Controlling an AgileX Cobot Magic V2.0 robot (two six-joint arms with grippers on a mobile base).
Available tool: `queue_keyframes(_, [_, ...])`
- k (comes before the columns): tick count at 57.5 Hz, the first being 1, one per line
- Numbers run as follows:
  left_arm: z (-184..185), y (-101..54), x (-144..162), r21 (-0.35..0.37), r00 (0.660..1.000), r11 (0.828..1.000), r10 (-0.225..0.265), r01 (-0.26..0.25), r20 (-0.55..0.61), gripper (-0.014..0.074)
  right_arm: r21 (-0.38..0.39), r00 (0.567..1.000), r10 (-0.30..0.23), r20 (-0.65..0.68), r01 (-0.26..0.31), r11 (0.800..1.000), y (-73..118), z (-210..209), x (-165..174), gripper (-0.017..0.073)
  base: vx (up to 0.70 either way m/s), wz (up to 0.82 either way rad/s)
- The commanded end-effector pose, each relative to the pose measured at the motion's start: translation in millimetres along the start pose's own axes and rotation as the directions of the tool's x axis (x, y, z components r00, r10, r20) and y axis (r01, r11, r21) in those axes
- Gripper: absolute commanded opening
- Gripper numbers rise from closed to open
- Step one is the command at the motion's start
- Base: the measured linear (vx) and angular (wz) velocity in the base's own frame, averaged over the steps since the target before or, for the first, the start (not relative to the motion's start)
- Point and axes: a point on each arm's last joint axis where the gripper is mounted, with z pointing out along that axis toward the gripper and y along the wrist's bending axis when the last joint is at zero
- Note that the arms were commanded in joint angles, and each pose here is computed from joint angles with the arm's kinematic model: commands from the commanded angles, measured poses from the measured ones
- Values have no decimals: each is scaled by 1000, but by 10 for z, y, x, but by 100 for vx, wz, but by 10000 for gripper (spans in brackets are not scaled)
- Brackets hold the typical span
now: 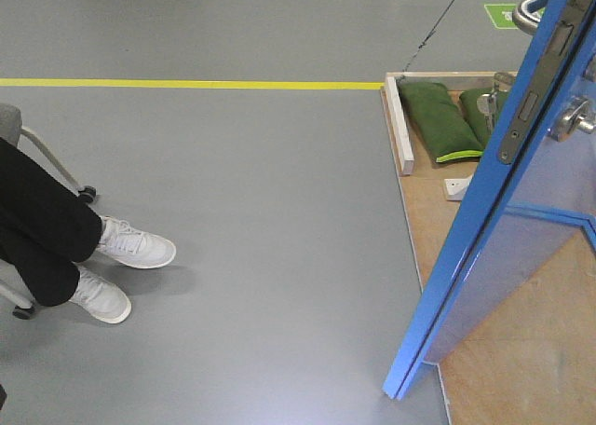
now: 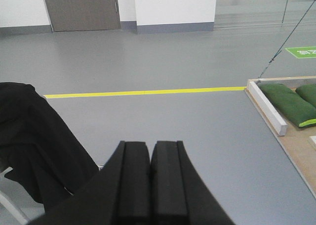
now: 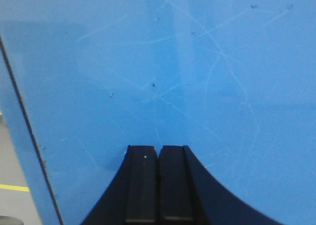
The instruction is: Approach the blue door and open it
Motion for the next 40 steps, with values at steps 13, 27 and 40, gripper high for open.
queue_keyframes(13, [-40, -1, -166, 8, 992, 1000, -9, 8, 124, 73, -15, 995, 6, 98, -5, 1000, 129, -88, -193, 12, 5, 8])
queue_keyframes(27, [-40, -1, -166, 8, 992, 1000, -9, 8, 124, 73, -15, 995, 7, 99, -5, 1000, 129, -88, -193, 12, 10, 16])
queue_keyframes(40, [-40, -1, -166, 8, 992, 1000, -9, 8, 124, 73, -16, 995, 8, 99, -6, 1000, 129, -88, -194, 12, 14, 20])
